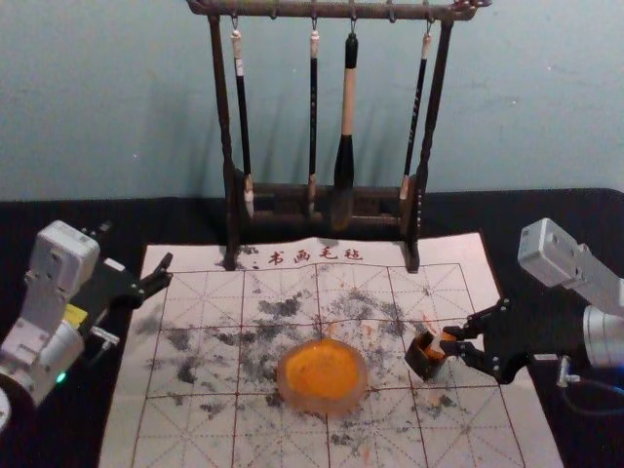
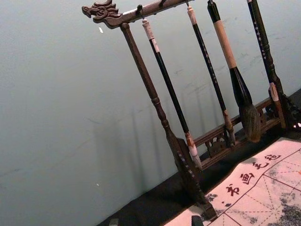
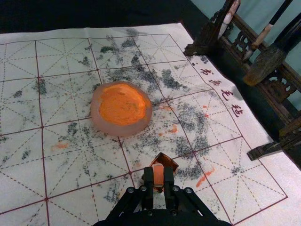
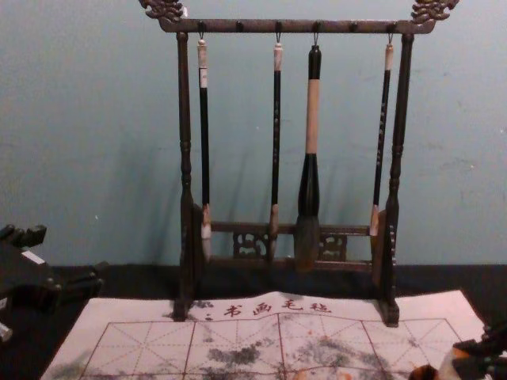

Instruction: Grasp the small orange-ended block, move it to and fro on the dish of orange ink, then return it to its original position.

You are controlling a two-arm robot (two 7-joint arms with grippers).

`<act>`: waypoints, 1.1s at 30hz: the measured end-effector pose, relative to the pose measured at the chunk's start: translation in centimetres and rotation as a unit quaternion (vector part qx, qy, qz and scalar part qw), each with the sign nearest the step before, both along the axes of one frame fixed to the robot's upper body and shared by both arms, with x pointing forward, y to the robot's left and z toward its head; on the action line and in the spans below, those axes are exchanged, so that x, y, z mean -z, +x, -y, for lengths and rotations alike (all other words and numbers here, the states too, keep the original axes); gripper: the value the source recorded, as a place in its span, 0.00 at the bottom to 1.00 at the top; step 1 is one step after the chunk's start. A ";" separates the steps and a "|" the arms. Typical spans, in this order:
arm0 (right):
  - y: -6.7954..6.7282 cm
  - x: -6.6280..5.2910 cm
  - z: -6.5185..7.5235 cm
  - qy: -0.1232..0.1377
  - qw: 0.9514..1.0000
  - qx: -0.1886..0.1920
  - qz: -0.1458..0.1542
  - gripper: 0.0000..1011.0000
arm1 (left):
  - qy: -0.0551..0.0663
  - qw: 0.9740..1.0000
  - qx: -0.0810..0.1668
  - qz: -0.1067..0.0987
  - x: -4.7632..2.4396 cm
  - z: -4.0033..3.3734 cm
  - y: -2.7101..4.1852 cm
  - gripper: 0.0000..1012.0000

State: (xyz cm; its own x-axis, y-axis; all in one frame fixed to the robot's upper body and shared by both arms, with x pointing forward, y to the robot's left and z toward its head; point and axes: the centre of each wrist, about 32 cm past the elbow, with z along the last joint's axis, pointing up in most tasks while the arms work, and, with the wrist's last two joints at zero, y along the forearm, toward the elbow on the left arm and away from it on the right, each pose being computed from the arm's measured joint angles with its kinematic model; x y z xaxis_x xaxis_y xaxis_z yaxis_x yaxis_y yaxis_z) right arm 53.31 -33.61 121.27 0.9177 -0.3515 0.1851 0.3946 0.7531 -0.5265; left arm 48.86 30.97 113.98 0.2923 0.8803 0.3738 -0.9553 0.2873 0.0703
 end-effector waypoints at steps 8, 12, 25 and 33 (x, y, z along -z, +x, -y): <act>0.2 0.1 -0.1 -0.004 1.000 -0.001 -0.003 0.10 | 0.000 1.000 0.000 0.000 0.00 0.00 0.00 0.99; 0.2 0.1 -0.2 -0.006 1.000 -0.002 -0.003 0.10 | 0.000 1.000 0.000 0.000 0.00 0.00 0.00 0.99; 0.3 0.2 -0.2 -0.008 1.000 -0.002 -0.003 0.10 | 0.000 1.000 0.000 0.000 0.00 0.00 0.00 0.99; 0.3 0.1 -0.2 -0.007 1.000 -0.002 -0.003 0.10 | 0.000 1.000 0.000 0.000 0.00 0.00 0.00 0.99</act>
State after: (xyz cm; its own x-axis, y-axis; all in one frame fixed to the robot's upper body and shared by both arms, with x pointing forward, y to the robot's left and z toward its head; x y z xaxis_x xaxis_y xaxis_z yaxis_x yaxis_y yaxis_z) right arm 53.57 -33.40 121.13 0.9201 -0.3454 0.1847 0.3886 0.7466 -0.5400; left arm 48.86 30.97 113.98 0.2922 0.8803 0.3737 -0.9553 0.2873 0.0703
